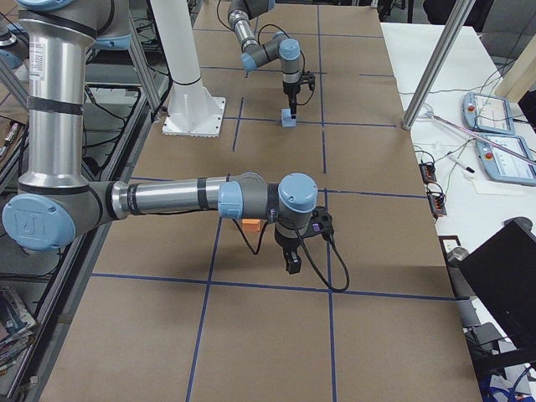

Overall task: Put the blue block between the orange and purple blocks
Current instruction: 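Carry the light blue cube with the left gripper to the table center and lower it, then open the left gripper and withdraw the left arm from the cube, then move the right gripper over the light blue cube at the table center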

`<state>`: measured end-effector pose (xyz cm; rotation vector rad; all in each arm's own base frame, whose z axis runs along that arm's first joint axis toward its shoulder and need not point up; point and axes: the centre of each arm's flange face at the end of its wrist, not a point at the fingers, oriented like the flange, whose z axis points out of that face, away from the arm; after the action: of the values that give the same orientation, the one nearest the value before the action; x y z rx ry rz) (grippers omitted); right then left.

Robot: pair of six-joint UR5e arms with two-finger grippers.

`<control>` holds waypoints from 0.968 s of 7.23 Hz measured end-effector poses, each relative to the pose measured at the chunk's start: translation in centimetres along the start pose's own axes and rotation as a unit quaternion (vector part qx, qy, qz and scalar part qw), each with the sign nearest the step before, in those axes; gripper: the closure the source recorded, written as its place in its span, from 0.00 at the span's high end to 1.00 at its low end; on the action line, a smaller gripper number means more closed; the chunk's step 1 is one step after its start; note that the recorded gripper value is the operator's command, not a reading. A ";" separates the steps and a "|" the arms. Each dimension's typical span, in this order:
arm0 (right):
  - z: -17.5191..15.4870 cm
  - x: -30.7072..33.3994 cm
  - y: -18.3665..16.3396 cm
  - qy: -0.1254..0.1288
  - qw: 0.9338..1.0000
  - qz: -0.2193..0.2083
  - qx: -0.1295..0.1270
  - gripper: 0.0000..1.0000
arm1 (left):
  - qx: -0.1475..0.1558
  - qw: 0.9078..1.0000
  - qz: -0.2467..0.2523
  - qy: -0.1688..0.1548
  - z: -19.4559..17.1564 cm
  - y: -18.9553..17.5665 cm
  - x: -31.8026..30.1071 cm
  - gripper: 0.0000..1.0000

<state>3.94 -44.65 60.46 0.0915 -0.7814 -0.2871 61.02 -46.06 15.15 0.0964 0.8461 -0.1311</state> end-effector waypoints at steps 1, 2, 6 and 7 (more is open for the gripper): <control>-0.4 -0.3 -0.4 0.000 1.000 0.002 0.004 1.00 | -0.001 1.000 0.005 -0.002 -2.2 -1.1 -2.5 1.00; -0.9 -0.8 -0.9 -0.002 1.000 0.008 0.010 1.00 | -0.006 1.000 0.021 -0.003 -4.1 -2.2 -6.3 1.00; -2.7 -7.4 -6.9 -0.012 0.999 0.013 0.032 1.00 | -0.023 0.988 0.147 -0.043 -9.5 -8.4 -33.8 1.00; -2.6 -11.3 -9.3 -0.017 0.999 0.017 0.032 1.00 | -0.033 0.984 0.165 -0.056 -11.2 -10.2 -42.3 1.00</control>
<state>-3.88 -50.32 49.15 0.1350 -0.8249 -0.2325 23.42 -51.31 39.24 0.1632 0.7108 0.2016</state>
